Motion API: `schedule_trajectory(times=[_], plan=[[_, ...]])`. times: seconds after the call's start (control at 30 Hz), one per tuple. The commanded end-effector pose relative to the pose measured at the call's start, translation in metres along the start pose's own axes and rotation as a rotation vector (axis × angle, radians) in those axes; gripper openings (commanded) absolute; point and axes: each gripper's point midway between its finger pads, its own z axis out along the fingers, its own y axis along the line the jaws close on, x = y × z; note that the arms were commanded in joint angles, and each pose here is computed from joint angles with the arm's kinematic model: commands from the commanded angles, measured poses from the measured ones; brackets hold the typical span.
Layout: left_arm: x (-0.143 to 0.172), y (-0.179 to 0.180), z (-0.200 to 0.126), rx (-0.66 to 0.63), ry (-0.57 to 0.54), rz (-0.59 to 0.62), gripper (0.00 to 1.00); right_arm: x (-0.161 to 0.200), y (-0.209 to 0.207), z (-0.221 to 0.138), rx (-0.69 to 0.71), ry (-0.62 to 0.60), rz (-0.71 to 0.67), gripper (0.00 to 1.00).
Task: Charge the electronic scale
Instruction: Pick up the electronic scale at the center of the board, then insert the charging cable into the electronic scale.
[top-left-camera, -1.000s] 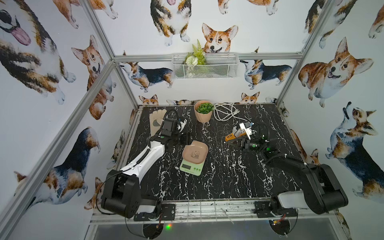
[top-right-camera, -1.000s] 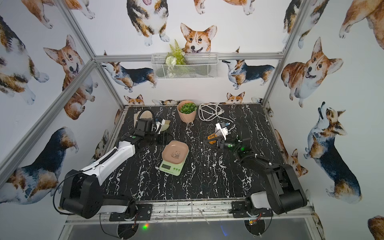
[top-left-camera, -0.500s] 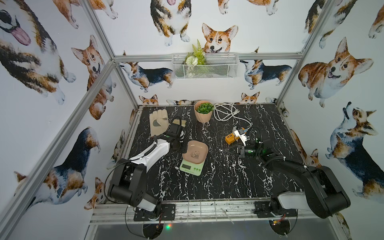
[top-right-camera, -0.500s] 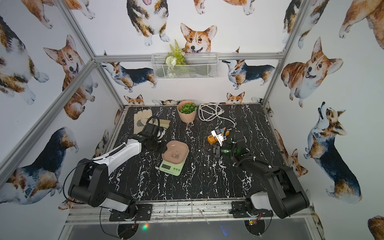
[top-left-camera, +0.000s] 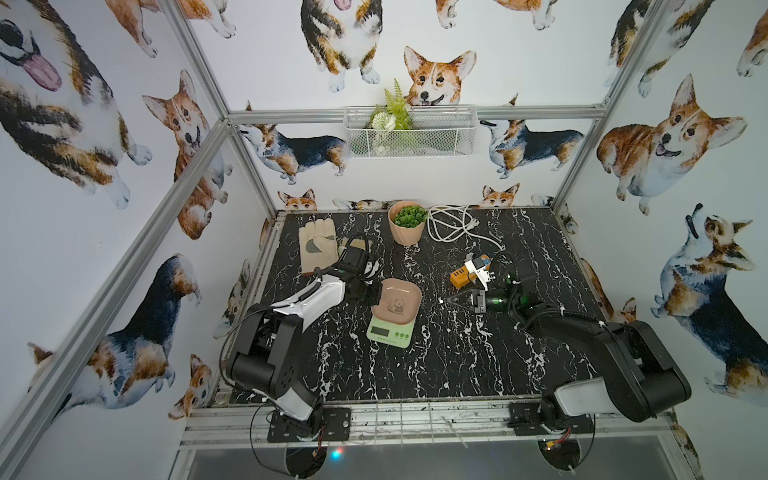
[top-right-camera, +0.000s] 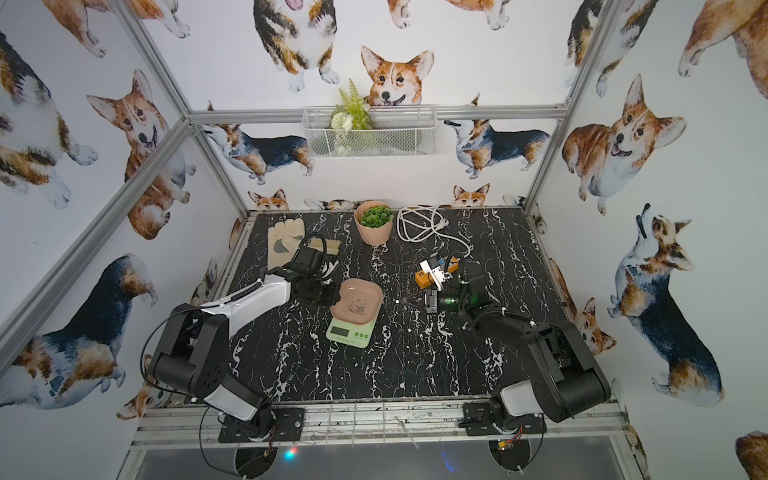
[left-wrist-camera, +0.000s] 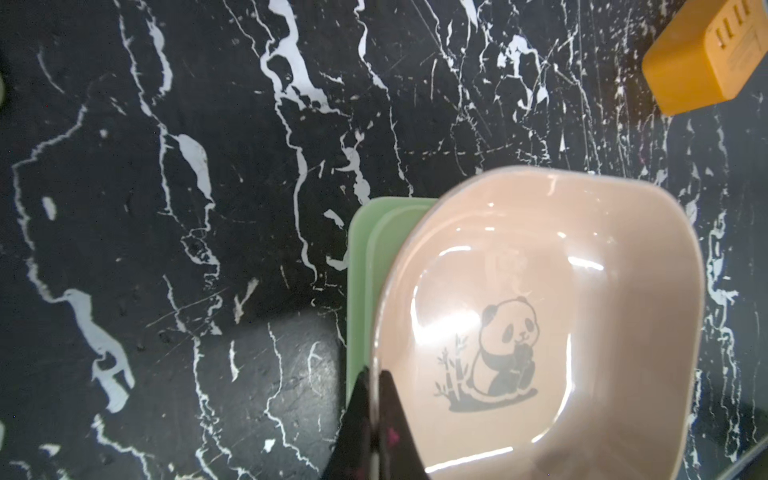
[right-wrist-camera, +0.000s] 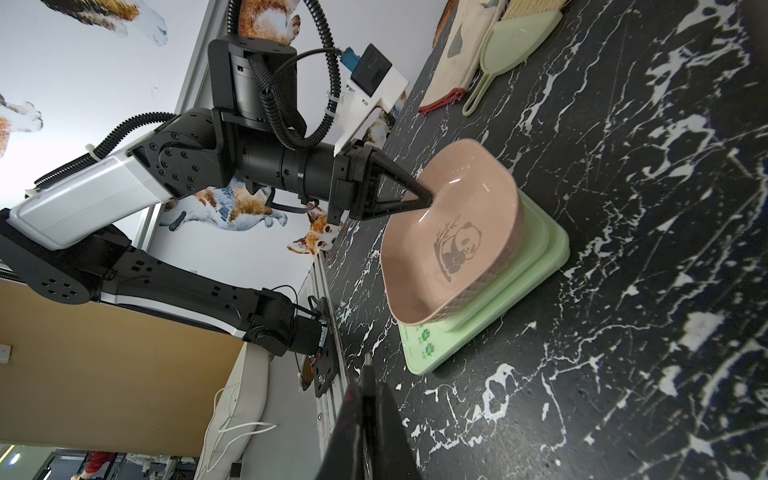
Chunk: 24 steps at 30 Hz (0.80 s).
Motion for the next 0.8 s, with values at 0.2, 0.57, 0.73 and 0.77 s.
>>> schedule_trajectory(times=[0.2, 0.57, 0.73, 0.77], plan=[[-0.038, -0.049, -0.033, 0.279, -0.177, -0.075, 0.00, -0.011, 0.005, -0.003, 0.022, -0.051, -0.030, 0.00], [-0.066, -0.070, -0.084, 0.428, -0.326, -0.181, 0.00, -0.023, 0.022, -0.007, -0.002, -0.101, -0.044, 0.00], [-0.072, -0.078, -0.102, 0.474, -0.370, -0.195, 0.00, -0.022, 0.031, -0.001, -0.015, -0.093, -0.061, 0.00], [-0.073, -0.080, -0.105, 0.489, -0.374, -0.194, 0.00, -0.021, 0.032, 0.000, -0.017, -0.089, -0.061, 0.00]])
